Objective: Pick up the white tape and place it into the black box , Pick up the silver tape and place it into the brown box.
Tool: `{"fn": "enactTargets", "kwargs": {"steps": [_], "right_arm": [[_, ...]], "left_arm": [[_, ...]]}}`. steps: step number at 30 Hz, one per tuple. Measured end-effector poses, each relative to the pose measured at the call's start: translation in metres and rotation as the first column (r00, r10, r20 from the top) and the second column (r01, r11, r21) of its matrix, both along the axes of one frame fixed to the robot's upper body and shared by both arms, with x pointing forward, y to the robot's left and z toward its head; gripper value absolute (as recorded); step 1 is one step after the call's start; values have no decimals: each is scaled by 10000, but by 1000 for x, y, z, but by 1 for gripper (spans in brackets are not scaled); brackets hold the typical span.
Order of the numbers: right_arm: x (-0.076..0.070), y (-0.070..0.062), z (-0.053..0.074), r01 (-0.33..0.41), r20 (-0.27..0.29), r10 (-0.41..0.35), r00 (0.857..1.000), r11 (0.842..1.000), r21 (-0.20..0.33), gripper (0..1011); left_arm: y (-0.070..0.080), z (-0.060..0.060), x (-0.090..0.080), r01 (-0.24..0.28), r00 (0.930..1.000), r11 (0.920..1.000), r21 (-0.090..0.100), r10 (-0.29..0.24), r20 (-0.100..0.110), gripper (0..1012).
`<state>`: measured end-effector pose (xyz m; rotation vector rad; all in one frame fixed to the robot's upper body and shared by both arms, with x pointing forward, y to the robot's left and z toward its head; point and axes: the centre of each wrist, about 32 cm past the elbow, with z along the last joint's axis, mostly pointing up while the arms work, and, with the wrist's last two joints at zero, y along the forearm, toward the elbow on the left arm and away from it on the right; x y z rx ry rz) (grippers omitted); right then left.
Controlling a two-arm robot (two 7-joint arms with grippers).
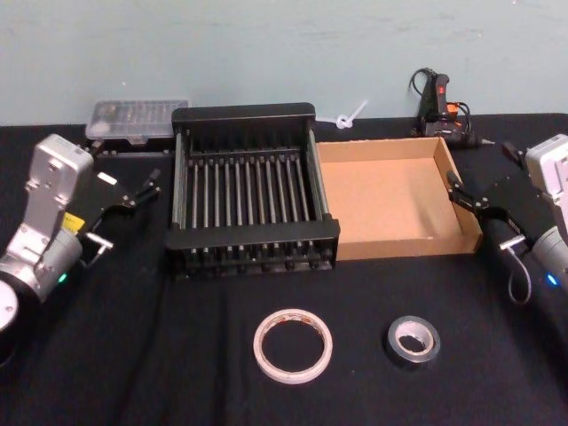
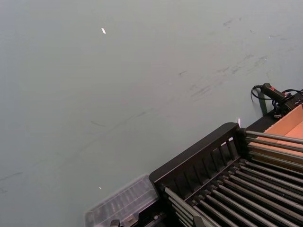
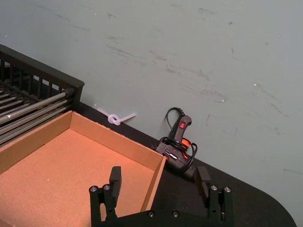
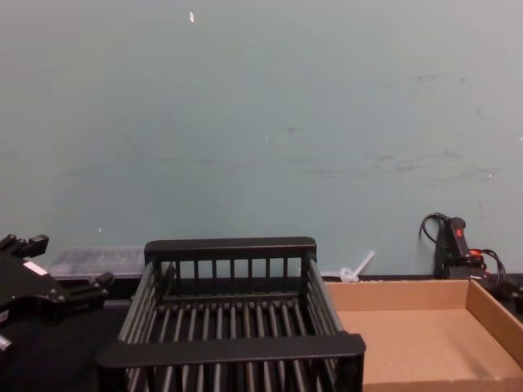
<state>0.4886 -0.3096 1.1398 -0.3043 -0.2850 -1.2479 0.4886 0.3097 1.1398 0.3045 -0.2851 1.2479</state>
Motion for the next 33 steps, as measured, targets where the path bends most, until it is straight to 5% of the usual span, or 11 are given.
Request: {"fn": "enactTargets", "kwargs": {"steps": [33], "right_arm": [[0,0,0,0,0,0,10000,10000,-1,1000]], "left_arm": [[0,0,0,0,10000,10000,-1,0,0,1001]]}}
